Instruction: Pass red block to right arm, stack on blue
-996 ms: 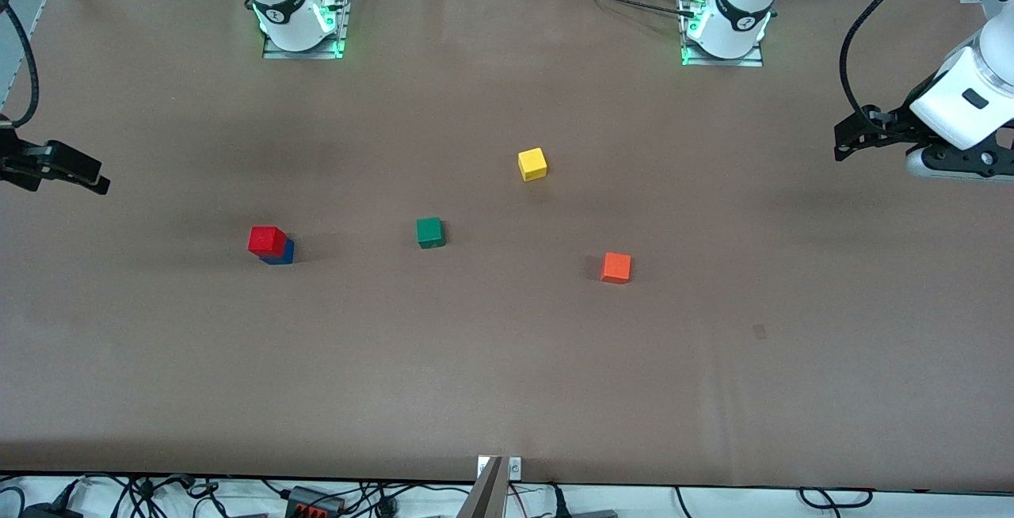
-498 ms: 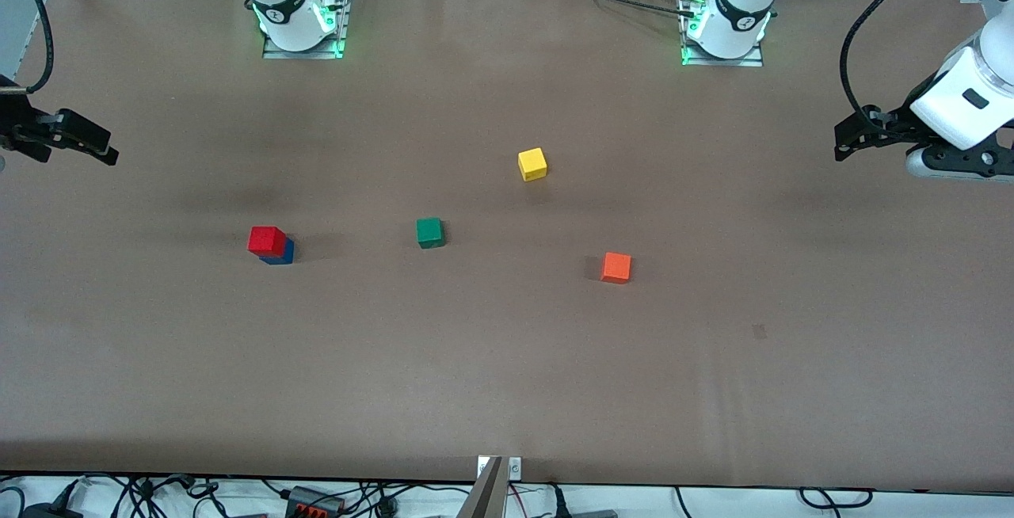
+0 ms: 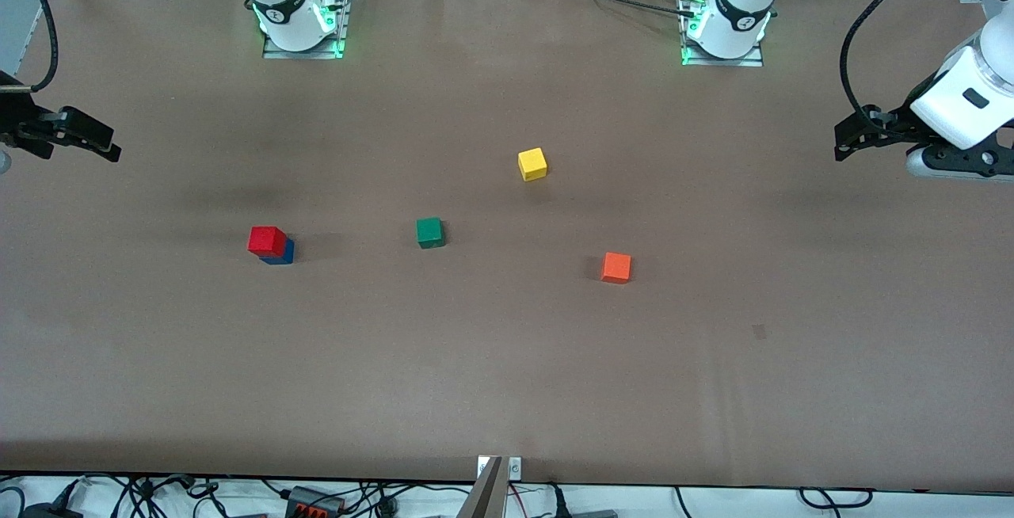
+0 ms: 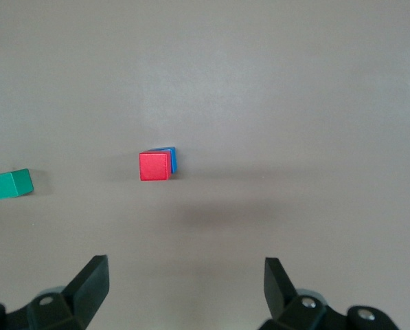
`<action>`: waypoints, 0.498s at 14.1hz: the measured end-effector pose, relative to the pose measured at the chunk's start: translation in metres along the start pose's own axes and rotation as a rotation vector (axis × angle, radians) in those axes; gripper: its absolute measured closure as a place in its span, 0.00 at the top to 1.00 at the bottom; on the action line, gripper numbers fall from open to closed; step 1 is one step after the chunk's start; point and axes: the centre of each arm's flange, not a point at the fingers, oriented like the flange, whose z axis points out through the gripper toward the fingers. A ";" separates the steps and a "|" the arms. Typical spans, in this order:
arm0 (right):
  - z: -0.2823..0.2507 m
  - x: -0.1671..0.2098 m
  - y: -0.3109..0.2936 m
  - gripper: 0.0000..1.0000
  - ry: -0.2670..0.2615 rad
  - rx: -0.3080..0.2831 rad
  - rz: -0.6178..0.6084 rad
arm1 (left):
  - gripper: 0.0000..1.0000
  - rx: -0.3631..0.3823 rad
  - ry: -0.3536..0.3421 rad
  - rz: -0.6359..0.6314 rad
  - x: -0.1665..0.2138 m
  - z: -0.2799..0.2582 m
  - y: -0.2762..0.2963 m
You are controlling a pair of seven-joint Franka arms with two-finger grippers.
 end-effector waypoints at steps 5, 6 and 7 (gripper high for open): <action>0.000 0.001 -0.008 1.00 0.009 -0.002 -0.017 | 1.00 0.000 0.003 0.001 0.000 -0.002 0.000; 0.001 0.001 -0.008 1.00 0.008 -0.002 -0.017 | 1.00 0.000 0.003 0.001 0.000 -0.002 0.000; 0.001 0.001 -0.007 1.00 0.008 -0.003 -0.017 | 1.00 0.000 0.003 0.001 0.000 -0.002 0.000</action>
